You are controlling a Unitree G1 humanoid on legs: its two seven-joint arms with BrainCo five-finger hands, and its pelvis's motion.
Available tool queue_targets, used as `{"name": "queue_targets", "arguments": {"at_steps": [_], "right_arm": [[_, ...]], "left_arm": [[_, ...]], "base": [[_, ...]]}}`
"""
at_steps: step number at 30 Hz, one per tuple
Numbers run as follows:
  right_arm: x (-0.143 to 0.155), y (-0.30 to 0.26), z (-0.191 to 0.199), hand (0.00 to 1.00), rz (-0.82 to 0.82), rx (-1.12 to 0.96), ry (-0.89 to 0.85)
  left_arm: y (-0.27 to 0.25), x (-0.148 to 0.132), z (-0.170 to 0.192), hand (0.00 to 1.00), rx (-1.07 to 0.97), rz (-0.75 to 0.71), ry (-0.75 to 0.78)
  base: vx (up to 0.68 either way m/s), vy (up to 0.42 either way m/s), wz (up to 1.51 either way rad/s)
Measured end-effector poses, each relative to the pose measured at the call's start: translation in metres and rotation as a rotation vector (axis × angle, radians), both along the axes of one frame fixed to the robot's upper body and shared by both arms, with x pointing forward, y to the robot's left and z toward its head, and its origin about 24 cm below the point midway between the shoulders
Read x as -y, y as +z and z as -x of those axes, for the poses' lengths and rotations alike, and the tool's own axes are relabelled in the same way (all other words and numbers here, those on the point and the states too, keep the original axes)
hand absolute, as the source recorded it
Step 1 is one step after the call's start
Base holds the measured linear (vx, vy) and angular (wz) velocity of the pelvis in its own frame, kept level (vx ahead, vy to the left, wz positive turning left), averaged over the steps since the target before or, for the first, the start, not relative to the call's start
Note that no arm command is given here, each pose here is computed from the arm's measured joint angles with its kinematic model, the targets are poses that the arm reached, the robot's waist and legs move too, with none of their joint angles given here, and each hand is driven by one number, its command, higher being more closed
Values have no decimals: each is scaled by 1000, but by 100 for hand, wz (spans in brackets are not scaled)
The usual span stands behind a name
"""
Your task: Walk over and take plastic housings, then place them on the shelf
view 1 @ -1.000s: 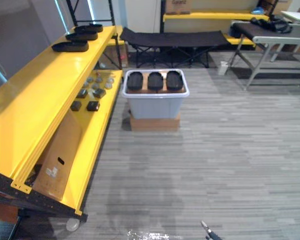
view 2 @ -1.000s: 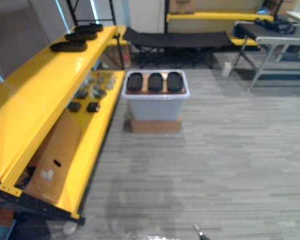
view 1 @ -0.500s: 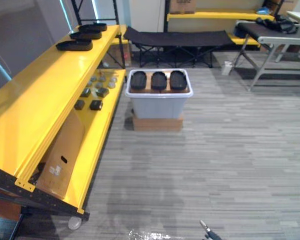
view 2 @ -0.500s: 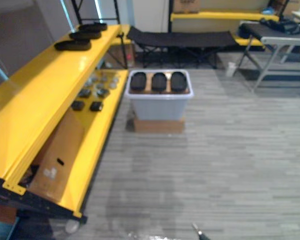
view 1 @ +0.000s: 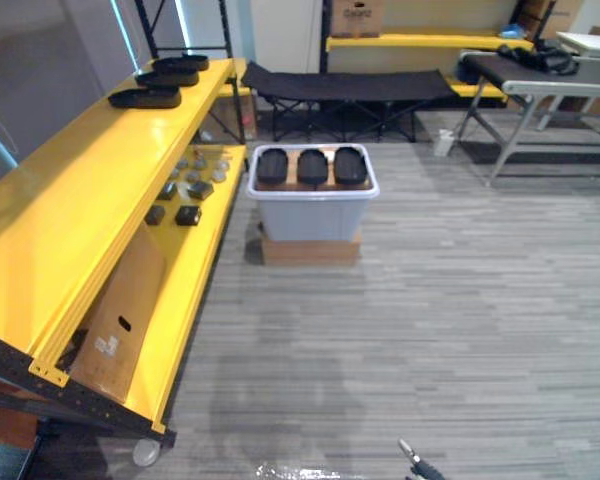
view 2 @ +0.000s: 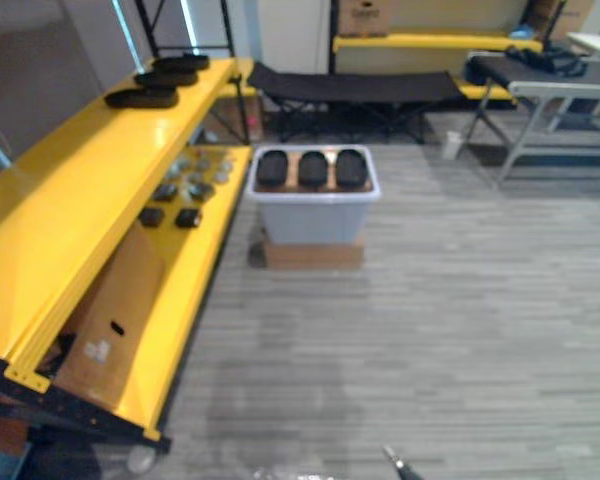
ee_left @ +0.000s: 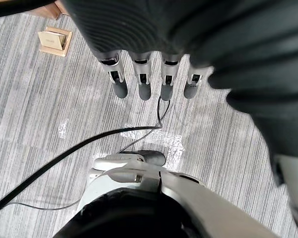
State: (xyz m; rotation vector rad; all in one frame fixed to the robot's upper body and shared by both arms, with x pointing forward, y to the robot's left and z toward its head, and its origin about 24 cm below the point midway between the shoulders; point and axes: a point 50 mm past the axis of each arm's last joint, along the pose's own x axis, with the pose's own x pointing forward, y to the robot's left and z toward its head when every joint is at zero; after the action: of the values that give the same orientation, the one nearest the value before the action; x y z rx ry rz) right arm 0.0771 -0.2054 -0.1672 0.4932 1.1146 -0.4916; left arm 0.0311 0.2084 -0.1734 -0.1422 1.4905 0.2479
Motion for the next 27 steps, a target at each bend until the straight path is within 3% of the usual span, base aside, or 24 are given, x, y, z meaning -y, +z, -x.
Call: {"name": "queue_targets", "arguments": {"at_steps": [3, 9, 15, 22, 27], "right_arm": [[0, 1, -4, 0, -11, 29, -4], [-8, -6, 40, 0, -54, -58, -55], [-4, -6, 52, 0, -71, -89, -31], [20, 2, 13, 0, 41, -12, 129], [22, 12, -28, 0, 114, 101, 180]], "left_arm": [[1, -5, 0, 0, -11, -6, -2], [3, -11, -12, 0, 21, -7, 5], [5, -7, -30, 0, 89, -4, 37], [3, 11, -38, 0, 131, 47, 178], [3, 5, -31, 0, 135, 10, 153]], "base": [[-165, 120, -18], [-125, 2, 8], [335, -177, 36], [408, -193, 4], [160, 52, -24]]}}
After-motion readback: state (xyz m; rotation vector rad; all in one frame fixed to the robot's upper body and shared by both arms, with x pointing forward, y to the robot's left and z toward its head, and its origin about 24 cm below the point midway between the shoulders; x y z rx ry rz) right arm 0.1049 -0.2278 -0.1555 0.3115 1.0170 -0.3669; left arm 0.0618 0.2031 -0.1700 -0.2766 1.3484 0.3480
